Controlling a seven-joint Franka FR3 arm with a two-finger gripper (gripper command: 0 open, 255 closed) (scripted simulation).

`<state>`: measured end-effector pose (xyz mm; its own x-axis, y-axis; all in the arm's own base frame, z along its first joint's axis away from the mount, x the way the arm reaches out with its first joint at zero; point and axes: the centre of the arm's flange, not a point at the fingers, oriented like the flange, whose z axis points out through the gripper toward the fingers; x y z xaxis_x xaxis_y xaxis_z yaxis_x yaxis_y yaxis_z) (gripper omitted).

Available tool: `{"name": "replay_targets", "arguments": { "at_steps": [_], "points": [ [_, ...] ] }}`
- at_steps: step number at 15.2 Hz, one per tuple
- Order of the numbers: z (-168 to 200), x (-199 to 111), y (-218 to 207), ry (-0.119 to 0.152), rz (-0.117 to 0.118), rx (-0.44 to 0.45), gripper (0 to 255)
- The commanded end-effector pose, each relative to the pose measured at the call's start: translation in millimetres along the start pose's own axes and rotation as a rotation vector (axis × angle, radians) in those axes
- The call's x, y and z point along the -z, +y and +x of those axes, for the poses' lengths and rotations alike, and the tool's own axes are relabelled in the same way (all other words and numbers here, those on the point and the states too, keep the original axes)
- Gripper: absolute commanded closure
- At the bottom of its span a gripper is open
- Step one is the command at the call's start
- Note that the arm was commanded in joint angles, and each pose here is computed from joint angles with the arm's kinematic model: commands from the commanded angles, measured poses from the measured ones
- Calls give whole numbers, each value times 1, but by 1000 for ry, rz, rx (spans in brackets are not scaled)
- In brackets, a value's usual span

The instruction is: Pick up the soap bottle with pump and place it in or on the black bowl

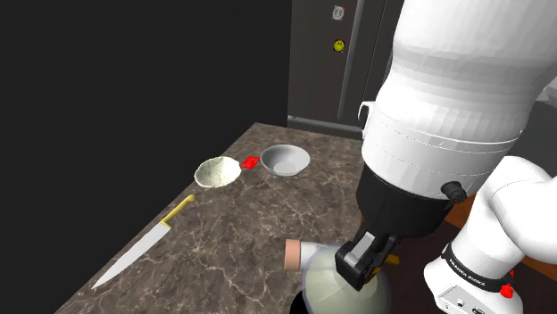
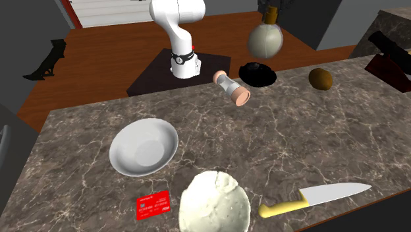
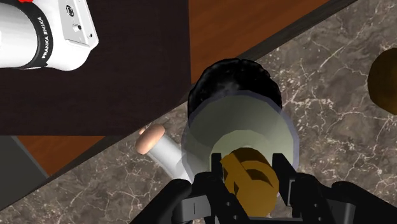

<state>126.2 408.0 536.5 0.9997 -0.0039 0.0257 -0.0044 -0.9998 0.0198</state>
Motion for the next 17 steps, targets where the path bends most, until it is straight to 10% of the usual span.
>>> {"name": "replay_targets", "arguments": {
  "at_steps": [1, 17],
  "points": [
    [0, -11, -1, 1, 1, 0, 255],
    [-2, -85, -3, 1, 1, 0, 255]
  ]
}}
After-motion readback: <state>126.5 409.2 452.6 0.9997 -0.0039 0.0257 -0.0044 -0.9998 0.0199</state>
